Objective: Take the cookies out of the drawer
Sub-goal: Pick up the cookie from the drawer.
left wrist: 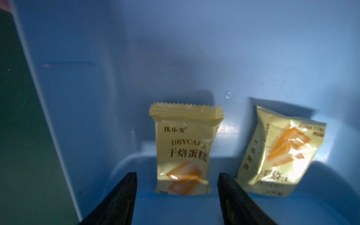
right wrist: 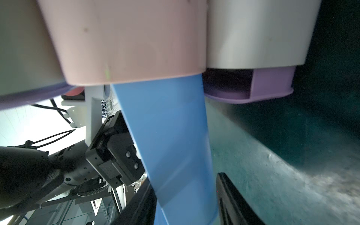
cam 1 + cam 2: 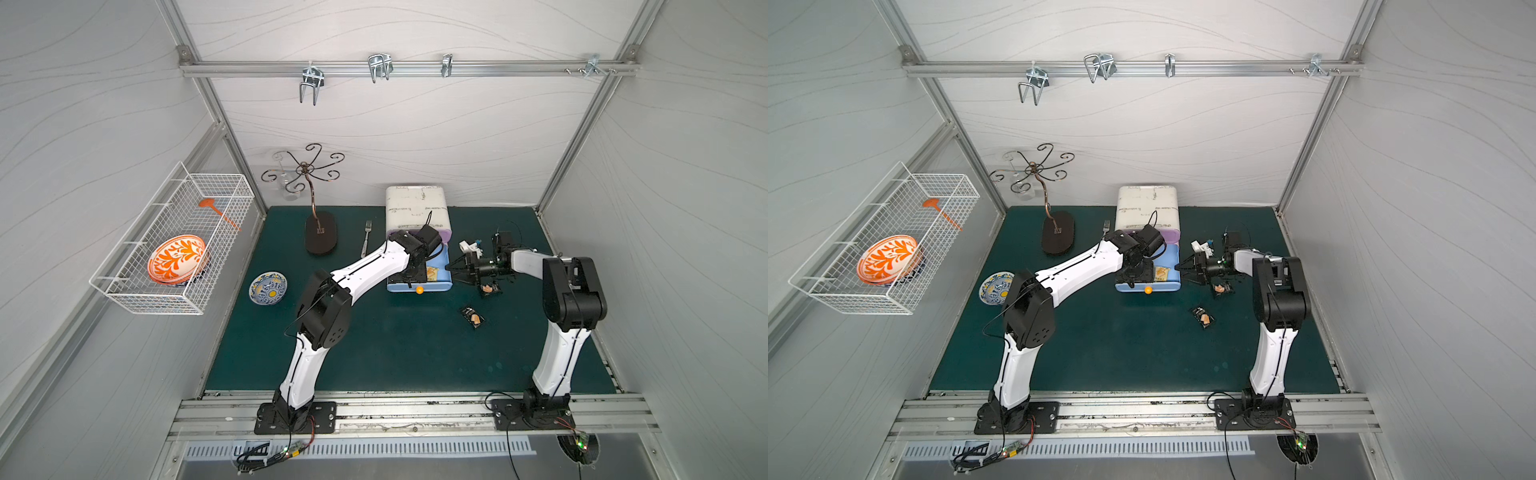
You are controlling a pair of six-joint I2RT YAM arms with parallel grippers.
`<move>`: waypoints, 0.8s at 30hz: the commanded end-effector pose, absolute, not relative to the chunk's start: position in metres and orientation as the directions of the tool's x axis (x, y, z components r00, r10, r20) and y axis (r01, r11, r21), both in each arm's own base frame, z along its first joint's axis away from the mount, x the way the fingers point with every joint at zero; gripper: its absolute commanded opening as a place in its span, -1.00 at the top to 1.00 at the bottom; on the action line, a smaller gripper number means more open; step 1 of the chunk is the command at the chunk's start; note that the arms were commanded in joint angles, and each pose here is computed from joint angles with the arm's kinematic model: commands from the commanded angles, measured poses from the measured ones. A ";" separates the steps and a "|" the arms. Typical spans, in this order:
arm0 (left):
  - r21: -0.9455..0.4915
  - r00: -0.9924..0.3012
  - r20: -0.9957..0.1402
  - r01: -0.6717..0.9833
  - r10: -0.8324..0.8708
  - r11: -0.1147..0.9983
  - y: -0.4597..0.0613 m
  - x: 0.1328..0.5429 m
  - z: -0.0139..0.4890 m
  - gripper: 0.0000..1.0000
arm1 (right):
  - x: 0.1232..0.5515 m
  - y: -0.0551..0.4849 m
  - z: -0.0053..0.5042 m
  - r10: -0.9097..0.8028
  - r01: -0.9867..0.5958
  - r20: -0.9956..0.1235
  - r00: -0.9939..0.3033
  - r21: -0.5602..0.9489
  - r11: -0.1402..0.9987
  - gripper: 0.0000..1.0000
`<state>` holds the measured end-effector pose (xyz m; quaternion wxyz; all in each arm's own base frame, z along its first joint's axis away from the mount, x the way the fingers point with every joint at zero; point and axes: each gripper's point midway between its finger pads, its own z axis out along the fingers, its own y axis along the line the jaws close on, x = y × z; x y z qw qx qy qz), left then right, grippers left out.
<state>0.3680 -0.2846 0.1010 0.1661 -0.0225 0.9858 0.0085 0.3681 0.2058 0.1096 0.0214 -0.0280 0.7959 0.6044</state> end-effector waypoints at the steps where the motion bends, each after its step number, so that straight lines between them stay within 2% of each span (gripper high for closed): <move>1: 0.058 -0.943 -0.329 -0.081 -0.058 0.995 -0.278 0.368 0.078 -0.35 | 0.373 0.204 0.114 -0.014 -0.072 -0.070 -0.997 0.963 0.260 -0.05; 11: 0.082 -0.938 -0.342 -0.091 -0.058 0.992 -0.277 0.371 0.063 -0.05 | 0.373 0.204 0.117 -0.013 -0.077 -0.076 -0.997 0.962 0.261 -0.05; 13: 0.074 -0.935 -0.350 -0.093 -0.062 0.993 -0.278 0.373 0.064 0.09 | 0.372 0.204 0.116 -0.012 -0.073 -0.072 -0.997 0.962 0.263 -0.05; 18: 0.066 -0.920 -0.389 -0.086 -0.054 0.994 -0.278 0.377 0.081 0.17 | 0.372 0.203 0.116 -0.012 -0.076 -0.075 -0.997 0.961 0.265 -0.05; 24: -0.001 -0.886 -0.461 -0.054 -0.048 0.999 -0.280 0.379 0.130 0.17 | 0.373 0.202 0.116 -0.009 -0.075 -0.076 -0.997 0.961 0.268 -0.05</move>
